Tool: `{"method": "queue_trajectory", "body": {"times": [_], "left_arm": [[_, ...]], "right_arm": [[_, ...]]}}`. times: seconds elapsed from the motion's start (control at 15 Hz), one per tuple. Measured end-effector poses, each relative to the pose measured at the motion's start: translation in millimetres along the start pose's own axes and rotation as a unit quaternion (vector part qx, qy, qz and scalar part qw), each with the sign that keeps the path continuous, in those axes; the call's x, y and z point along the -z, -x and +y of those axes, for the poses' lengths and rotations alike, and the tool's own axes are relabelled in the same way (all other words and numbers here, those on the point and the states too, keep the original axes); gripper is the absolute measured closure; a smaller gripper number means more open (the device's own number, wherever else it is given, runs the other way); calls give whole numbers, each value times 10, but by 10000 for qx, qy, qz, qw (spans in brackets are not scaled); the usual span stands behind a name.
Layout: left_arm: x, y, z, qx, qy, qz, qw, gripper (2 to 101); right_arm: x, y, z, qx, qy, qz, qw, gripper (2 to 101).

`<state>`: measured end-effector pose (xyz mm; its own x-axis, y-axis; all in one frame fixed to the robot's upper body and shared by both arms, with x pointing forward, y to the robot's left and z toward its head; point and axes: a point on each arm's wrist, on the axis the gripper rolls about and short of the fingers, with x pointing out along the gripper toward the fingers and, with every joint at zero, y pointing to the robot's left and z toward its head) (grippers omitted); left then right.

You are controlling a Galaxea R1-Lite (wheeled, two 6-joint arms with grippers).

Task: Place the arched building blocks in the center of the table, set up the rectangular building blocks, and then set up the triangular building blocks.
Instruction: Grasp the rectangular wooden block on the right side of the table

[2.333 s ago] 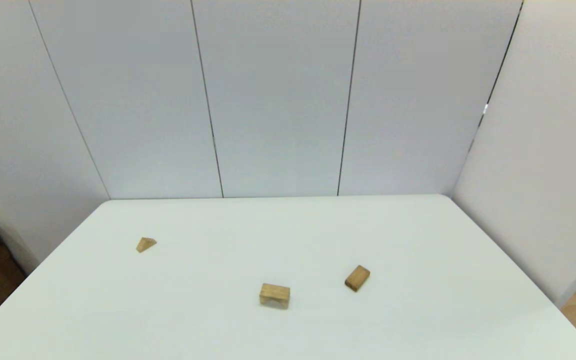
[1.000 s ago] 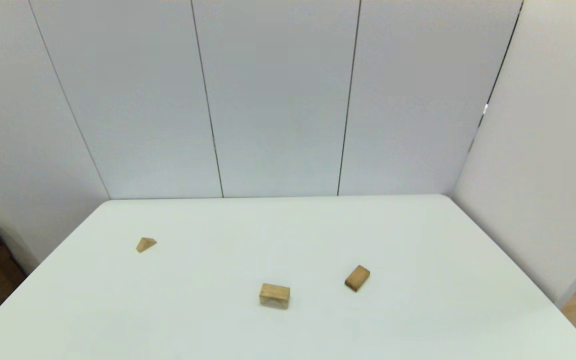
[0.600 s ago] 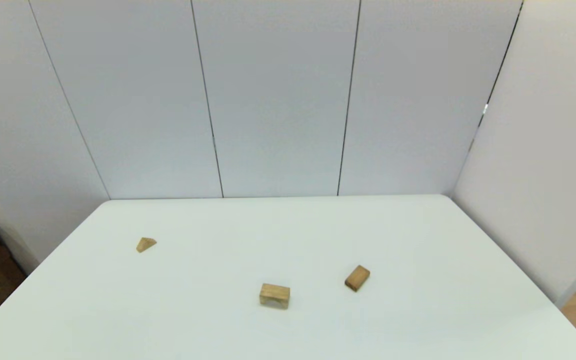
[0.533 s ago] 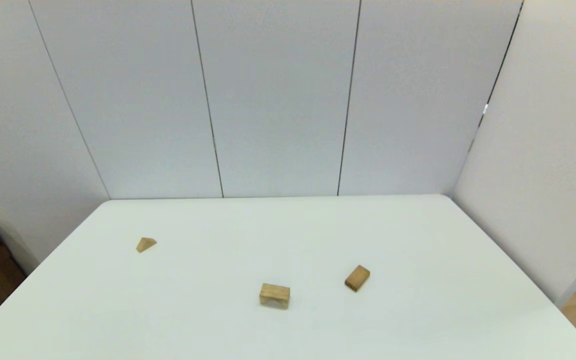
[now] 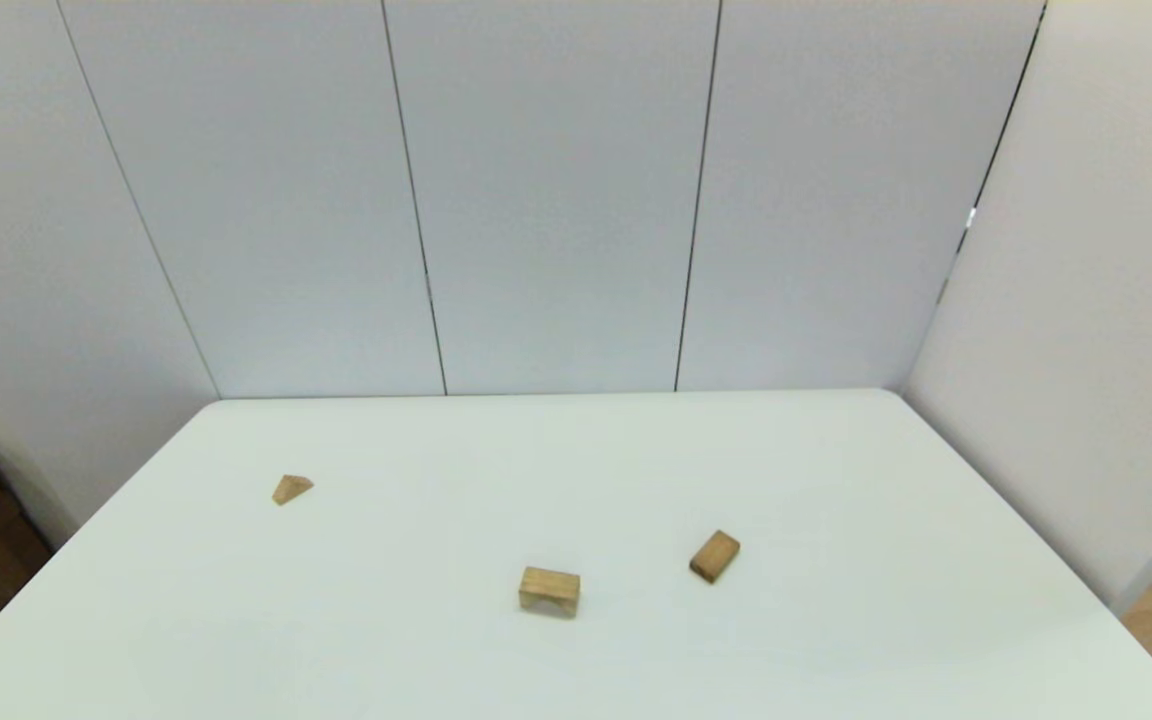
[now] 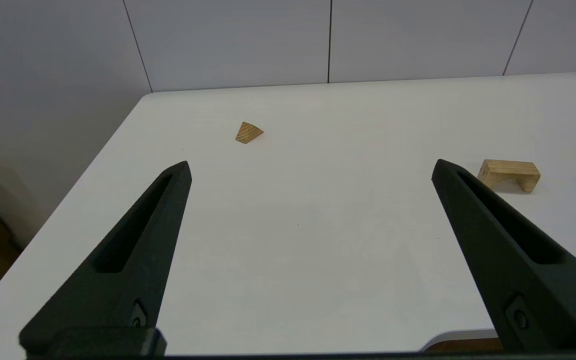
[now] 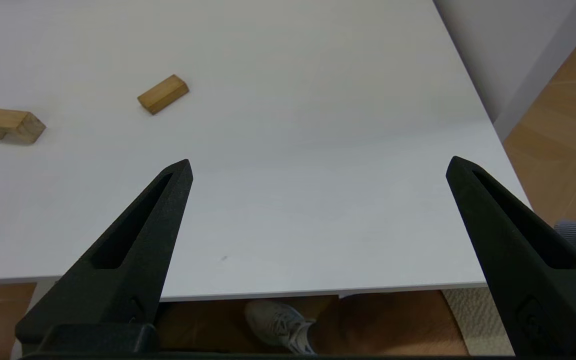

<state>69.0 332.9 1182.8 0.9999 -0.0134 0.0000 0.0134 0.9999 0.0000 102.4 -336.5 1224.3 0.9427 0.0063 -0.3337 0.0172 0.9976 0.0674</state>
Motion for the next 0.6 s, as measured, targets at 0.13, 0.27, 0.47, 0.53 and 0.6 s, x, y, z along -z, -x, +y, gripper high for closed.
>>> {"method": "queue_trajectory", "body": {"times": [0.13,0.27,0.47,0.53,0.6], "left_arm": [[0,0,0,2,0,0,10000,54],[0,0,0,4,0,0,10000,54],[0,0,0,4,0,0,10000,54],[0,0,0,2,0,-2,10000,54],[0,0,0,2,0,0,10000,54]], "right_arm": [[-192,-67,20,-111,12,236,9997,18],[-410,-186,48,-329,8,526,9981,18],[-709,-445,95,-803,-39,981,9919,18],[-779,-541,110,-920,-57,1140,9892,18],[-837,-642,125,-1003,-65,1295,9865,18]]}}
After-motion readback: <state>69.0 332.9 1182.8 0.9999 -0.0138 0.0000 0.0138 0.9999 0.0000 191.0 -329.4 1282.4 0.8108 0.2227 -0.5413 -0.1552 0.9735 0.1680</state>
